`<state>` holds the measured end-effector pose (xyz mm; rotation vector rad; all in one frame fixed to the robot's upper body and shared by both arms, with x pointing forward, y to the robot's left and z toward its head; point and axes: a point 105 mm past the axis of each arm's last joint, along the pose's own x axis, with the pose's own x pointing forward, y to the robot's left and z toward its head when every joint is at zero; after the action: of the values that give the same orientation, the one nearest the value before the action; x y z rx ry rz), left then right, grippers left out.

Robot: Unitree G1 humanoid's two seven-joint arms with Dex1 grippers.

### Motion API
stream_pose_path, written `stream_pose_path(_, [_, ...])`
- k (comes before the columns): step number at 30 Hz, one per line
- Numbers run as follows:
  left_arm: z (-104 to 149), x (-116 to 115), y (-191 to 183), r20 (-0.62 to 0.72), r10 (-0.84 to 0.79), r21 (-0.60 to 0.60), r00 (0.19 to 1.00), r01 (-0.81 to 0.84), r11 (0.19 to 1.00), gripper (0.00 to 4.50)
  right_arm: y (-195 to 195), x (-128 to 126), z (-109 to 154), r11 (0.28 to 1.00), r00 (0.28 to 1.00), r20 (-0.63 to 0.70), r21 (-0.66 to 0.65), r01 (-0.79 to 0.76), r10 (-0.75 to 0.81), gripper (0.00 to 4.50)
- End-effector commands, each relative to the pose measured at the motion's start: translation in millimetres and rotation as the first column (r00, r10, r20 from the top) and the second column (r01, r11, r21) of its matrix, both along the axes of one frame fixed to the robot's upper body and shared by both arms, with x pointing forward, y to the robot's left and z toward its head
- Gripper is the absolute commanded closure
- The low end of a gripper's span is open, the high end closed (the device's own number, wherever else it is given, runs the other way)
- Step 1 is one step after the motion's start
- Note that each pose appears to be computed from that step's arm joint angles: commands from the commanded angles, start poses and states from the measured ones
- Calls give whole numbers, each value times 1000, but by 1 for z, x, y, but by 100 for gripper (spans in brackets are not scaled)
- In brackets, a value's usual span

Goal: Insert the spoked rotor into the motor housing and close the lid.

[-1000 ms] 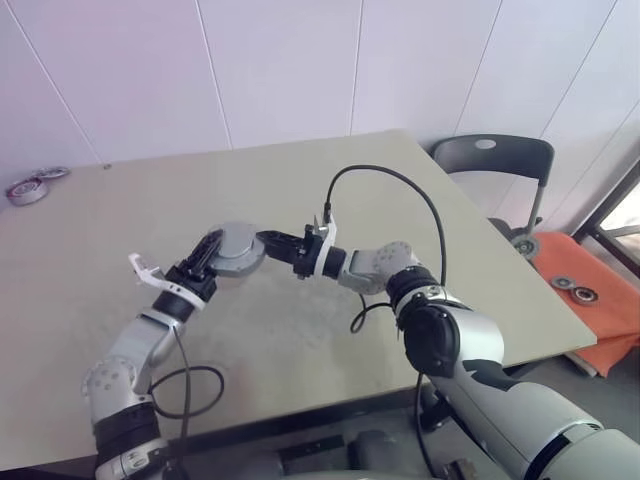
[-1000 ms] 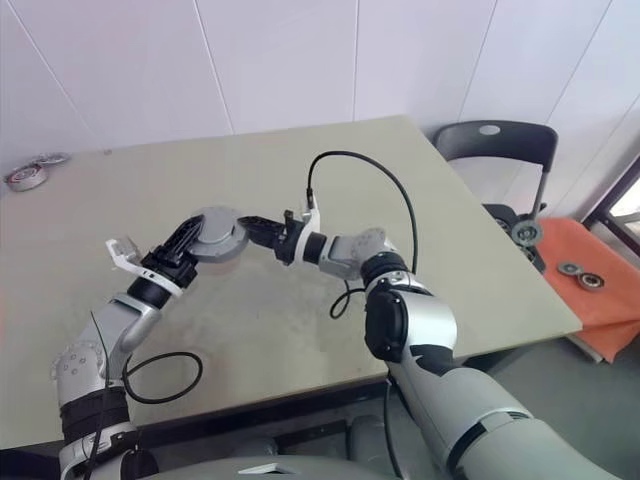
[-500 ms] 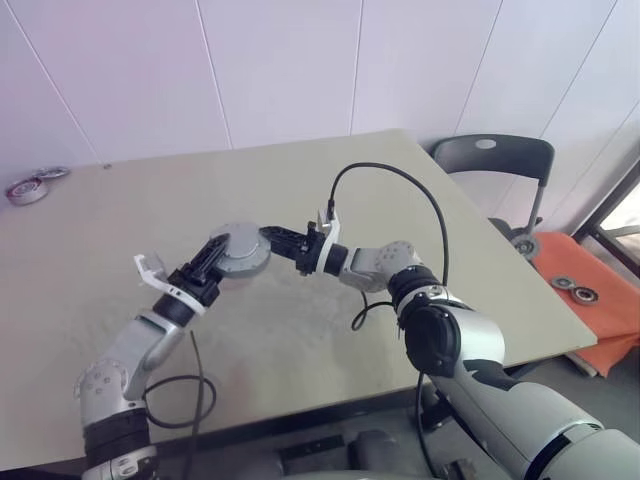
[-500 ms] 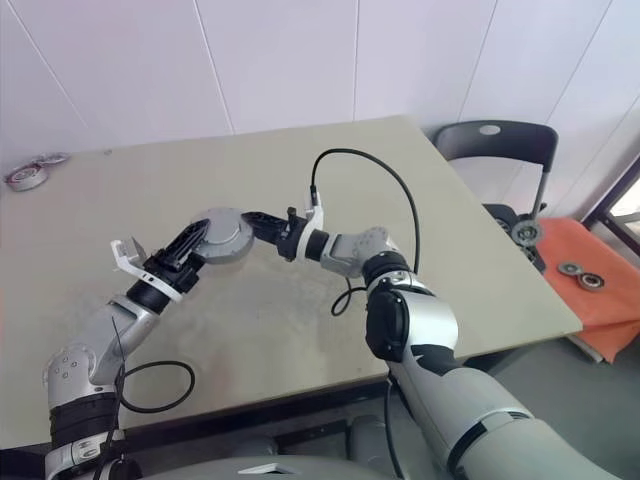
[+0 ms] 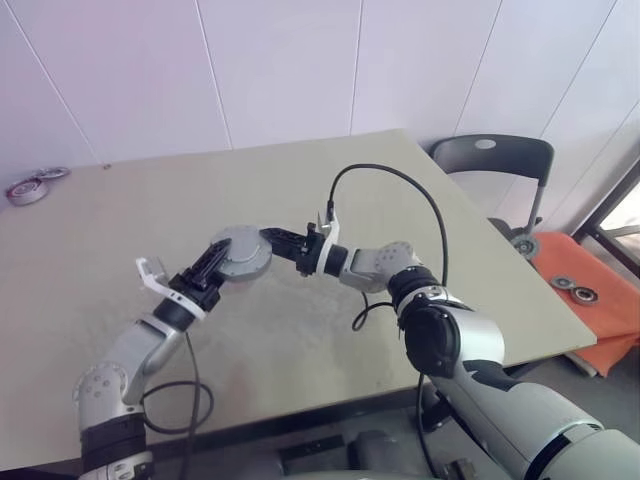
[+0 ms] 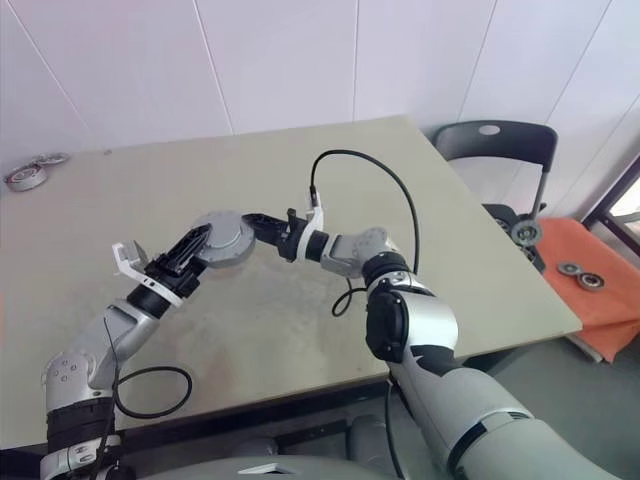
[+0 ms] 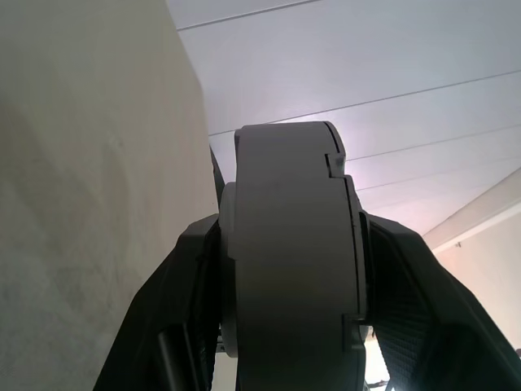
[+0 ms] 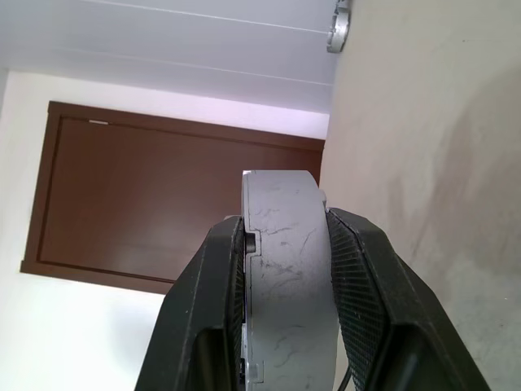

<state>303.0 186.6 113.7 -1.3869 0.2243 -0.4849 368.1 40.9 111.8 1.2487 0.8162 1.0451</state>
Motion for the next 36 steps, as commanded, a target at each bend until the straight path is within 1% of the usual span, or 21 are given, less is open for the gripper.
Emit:
stream_pose_path(1, [44, -11, -38, 199, -173, 32, 965, 170, 985, 234, 10, 0, 0, 999, 999, 45, -54, -8, 11, 330])
stream_pose_path(7, [45, -9, -38, 199, -173, 37, 965, 169, 985, 234, 9, 4, -2, 996, 995, 96, -91, 24, -15, 330])
stream_pose_path(11, [44, -7, -38, 199, -171, 35, 965, 167, 985, 234, 9, 6, -1, 995, 993, 114, -90, 36, -25, 330])
stream_pose_path(12, [43, -7, -38, 199, -170, 35, 965, 166, 985, 234, 10, 6, -1, 996, 993, 118, -86, 32, -22, 260])
stream_pose_path(15, [43, -7, -37, 200, -165, 35, 966, 161, 986, 234, 14, -4, 3, 997, 992, 112, -61, -48, 55, 167])
stream_pose_path(19, [44, -6, -32, 214, -148, 34, 966, 144, 989, 234, 14, -7, 1, 996, 993, 92, -63, -65, 71, 167])
stream_pose_path(29, [50, -4, -17, 245, -80, 39, 966, 73, 997, 234, 11, -6, -1, 996, 994, 94, -74, -56, 63, 167])
stream_pose_path(36, [39, -3, 15, 221, 38, 71, 975, -55, 996, 234, 7, -1, 2, 999, 996, 83, -44, -26, 30, 167])
